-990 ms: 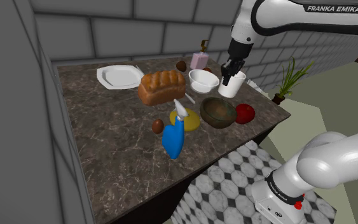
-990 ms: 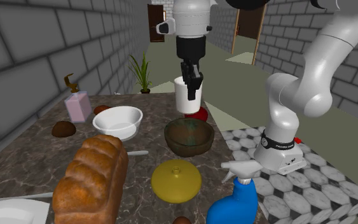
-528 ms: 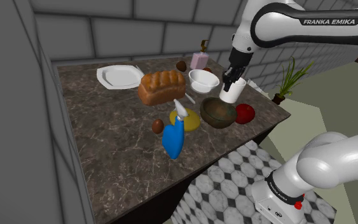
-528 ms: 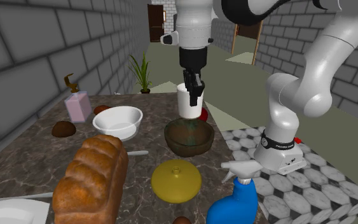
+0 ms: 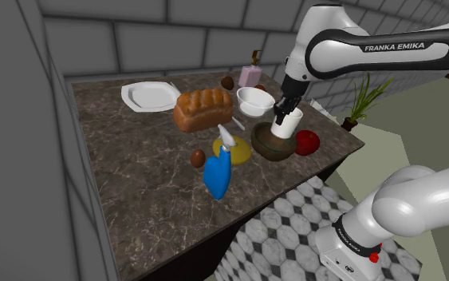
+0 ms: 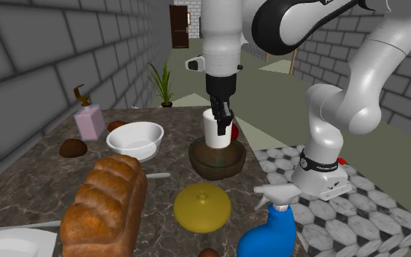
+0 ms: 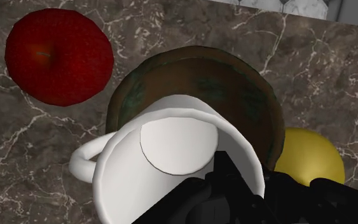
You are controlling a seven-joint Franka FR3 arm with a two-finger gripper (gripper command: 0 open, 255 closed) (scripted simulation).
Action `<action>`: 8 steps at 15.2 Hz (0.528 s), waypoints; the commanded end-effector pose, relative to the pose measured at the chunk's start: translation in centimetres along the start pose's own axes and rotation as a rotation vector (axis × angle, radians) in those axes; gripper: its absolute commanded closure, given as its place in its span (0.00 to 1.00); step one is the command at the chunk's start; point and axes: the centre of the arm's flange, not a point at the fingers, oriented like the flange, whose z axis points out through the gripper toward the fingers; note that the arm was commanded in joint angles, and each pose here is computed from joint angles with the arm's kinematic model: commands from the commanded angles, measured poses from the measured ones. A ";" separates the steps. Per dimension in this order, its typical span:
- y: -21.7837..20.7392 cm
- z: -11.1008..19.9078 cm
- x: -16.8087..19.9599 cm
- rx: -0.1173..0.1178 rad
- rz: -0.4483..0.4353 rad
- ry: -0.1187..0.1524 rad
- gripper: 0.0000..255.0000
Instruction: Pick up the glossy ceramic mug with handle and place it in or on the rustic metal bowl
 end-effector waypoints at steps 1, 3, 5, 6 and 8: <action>-0.1 1.0 0.1 0.000 0.000 0.001 1.00; -0.1 1.7 0.1 0.000 0.000 0.001 1.00; -0.1 1.7 0.1 0.000 0.000 0.001 1.00; -0.1 1.7 0.1 0.000 0.000 0.001 1.00; -0.1 1.7 0.1 0.000 0.000 0.001 1.00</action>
